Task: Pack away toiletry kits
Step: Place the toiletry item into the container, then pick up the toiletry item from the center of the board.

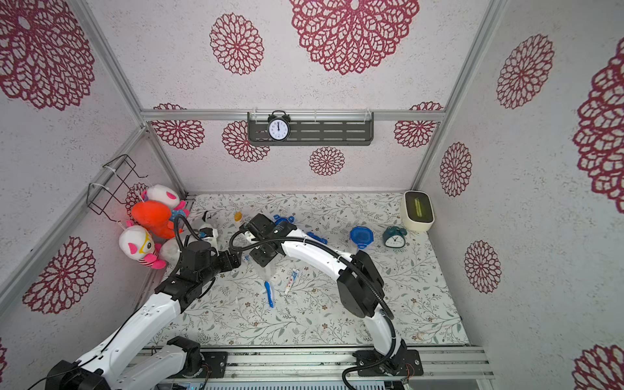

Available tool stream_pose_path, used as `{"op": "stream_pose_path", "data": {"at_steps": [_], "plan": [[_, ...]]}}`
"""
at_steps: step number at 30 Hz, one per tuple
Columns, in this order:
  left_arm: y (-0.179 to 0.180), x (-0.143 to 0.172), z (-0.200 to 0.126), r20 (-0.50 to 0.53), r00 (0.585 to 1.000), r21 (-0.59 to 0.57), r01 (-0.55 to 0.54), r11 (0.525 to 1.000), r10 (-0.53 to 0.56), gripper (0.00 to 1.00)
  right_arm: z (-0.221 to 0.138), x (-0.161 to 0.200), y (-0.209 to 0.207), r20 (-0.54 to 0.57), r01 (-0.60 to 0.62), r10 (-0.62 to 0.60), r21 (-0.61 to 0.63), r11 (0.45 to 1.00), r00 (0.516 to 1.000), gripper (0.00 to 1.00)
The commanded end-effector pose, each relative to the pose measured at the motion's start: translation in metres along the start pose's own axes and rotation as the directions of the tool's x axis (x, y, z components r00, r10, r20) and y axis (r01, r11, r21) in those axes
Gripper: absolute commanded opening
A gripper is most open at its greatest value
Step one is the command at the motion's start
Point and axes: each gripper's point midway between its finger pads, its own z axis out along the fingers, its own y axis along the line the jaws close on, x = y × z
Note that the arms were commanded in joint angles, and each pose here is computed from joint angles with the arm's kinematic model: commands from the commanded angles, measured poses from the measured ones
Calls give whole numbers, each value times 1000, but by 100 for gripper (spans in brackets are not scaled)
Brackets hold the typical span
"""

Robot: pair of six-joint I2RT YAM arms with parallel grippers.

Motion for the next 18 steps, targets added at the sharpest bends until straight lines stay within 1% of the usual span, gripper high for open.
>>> {"op": "stream_pose_path", "data": {"at_steps": [1,4,6,9,12,14,16,18], "plan": [[14,-31,-1,130,989,-71,-61,996,70,85,-59,-28,-6,140,-14,13,8,1000,990,50],[9,-51,2,190,974,-29,-119,992,122,88,-97,-35,-13,217,-33,36,-17,999,975,53],[11,-63,5,194,970,-17,-143,990,144,88,-122,-36,-18,271,-47,57,-41,998,961,55],[18,-78,16,169,972,-11,-164,986,164,85,-152,-32,-35,333,-93,111,-69,993,936,57],[26,-88,34,110,983,5,-147,989,146,82,-166,-18,-62,367,-162,170,-52,985,915,58],[24,-92,50,56,989,41,-136,990,134,81,-171,-8,-80,387,-209,212,-51,977,897,59],[21,-92,66,0,990,68,-141,988,141,81,-173,0,-94,400,-247,250,-62,967,882,60],[16,-91,81,-49,986,103,-154,983,159,85,-173,8,-105,408,-277,280,-66,958,869,61]]}}
